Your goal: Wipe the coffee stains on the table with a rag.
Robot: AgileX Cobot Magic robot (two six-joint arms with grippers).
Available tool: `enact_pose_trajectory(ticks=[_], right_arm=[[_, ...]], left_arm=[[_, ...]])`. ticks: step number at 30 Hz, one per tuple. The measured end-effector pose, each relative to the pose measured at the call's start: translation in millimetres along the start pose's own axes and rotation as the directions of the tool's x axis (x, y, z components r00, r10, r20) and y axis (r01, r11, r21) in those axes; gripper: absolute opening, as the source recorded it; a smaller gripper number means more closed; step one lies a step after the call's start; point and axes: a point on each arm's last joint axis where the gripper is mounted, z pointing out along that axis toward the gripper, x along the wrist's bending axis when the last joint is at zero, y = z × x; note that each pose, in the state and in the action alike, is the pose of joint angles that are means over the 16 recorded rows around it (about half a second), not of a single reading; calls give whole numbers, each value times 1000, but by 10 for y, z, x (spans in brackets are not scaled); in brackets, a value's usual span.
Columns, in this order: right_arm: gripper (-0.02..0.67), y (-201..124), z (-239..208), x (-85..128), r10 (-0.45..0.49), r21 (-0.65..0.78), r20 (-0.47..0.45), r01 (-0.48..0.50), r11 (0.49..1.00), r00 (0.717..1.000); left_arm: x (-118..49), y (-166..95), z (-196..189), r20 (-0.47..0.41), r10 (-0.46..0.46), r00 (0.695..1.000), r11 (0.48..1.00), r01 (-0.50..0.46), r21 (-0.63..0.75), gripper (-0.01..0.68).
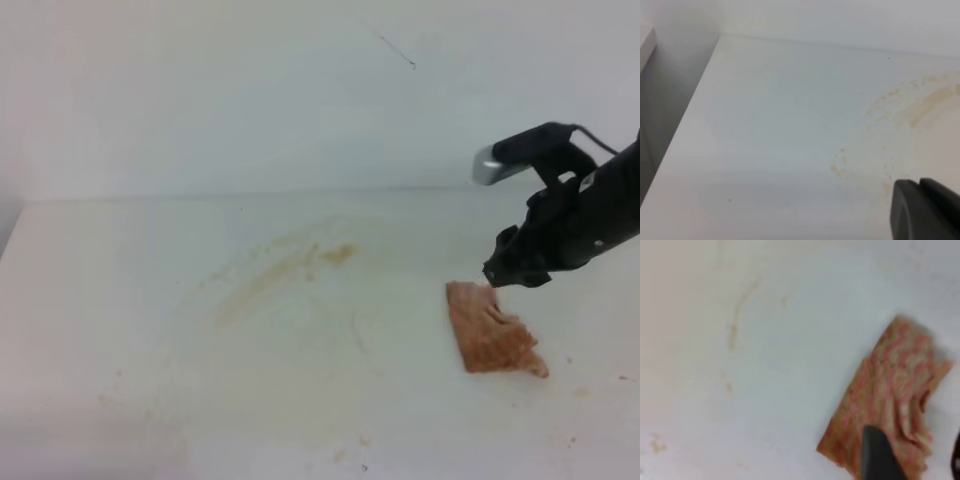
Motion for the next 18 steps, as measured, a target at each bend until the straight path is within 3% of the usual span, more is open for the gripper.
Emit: enact_pose_trajectory(ticks=[11,18], right_arm=[[42,-14,-1331,234,-31,-244,75,49,969,997],[6,-367,-2124,410,0,-443,194,88,892,981]], left_arm=[[0,0,0,0,0,1000,1000,0,0,-3],[0,0,0,0,0,1000,1000,0,0,-3]])
